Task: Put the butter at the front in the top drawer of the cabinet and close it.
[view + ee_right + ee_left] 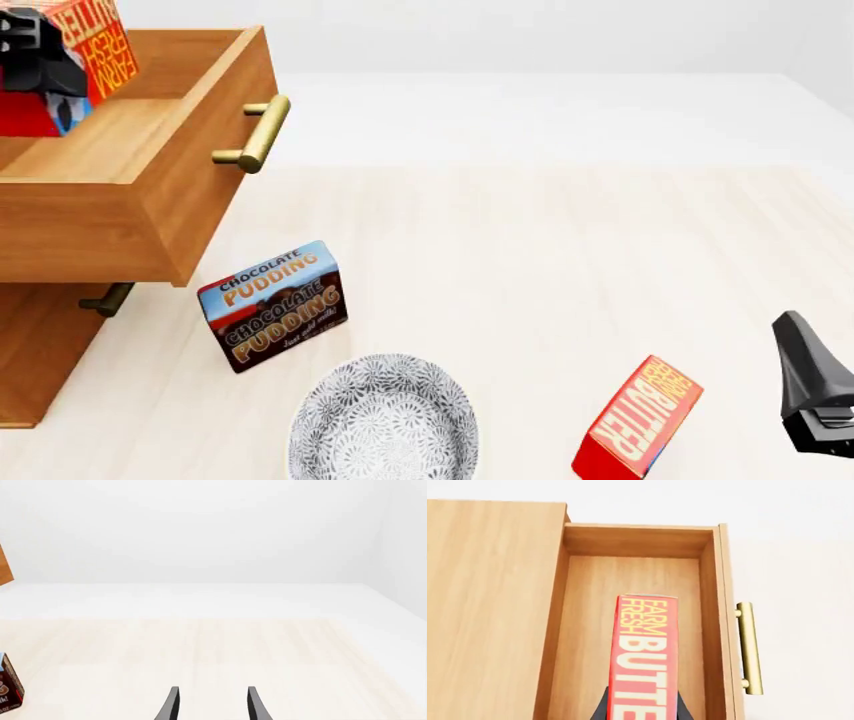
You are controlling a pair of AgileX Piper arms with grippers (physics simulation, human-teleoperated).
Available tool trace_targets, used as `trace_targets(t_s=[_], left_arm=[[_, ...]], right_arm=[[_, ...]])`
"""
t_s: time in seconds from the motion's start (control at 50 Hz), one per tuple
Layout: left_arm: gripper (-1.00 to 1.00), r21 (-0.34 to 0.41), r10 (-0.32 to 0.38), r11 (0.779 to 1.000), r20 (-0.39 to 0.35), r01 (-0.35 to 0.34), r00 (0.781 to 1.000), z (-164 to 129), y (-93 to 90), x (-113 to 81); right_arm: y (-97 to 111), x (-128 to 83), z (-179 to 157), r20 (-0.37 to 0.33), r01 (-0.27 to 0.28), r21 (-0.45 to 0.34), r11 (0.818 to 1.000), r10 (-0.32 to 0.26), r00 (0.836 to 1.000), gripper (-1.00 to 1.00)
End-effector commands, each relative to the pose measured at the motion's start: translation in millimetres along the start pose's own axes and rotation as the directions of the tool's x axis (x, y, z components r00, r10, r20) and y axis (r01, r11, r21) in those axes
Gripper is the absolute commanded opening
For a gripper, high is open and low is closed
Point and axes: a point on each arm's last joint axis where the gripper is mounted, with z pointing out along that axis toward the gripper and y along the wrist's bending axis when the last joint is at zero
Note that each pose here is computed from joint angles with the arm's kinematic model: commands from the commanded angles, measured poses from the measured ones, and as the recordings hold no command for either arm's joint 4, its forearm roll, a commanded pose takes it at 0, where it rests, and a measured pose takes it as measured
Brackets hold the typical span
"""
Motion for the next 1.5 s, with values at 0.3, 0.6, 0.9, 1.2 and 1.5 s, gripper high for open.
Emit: trace_targets(t_s=[0.3, 0.6, 0.9, 1.2, 1.5], left_arm=[[-1.00, -0.009, -0.001, 1.000, -0.017, 0.001, 1.000, 33, 3.5, -3.1], [-1.00, -0.025, -0.014, 1.000, -0.048, 0.013, 0.999, 68, 9.8, 9.3], [-1.00, -0.016, -0.020, 1.000, -0.037, 0.019, 0.999, 84, 6.1, 13.9], [-1.00, -0.009, -0.031, 0.999, -0.051, 0.031, 0.998, 93, 3.3, 20.9], [-1.00, -0.006, -0.038, 0.999, -0.072, 0.038, 0.997, 101, 1.2, 29.0]], right_arm=[[0, 0, 0, 0.000, 0.000, 0.000, 1.000, 0.000, 1.000, 1.00], [0, 0, 0, 0.000, 0.000, 0.000, 1.000, 0.000, 1.000, 1.00], [0, 0, 0, 0.000, 0.000, 0.000, 1.000, 0.000, 1.000, 1.00], [0, 0, 0, 0.000, 0.000, 0.000, 1.000, 0.000, 1.000, 1.00], [0, 0, 0, 0.000, 0.000, 0.000, 1.000, 0.000, 1.000, 1.00]])
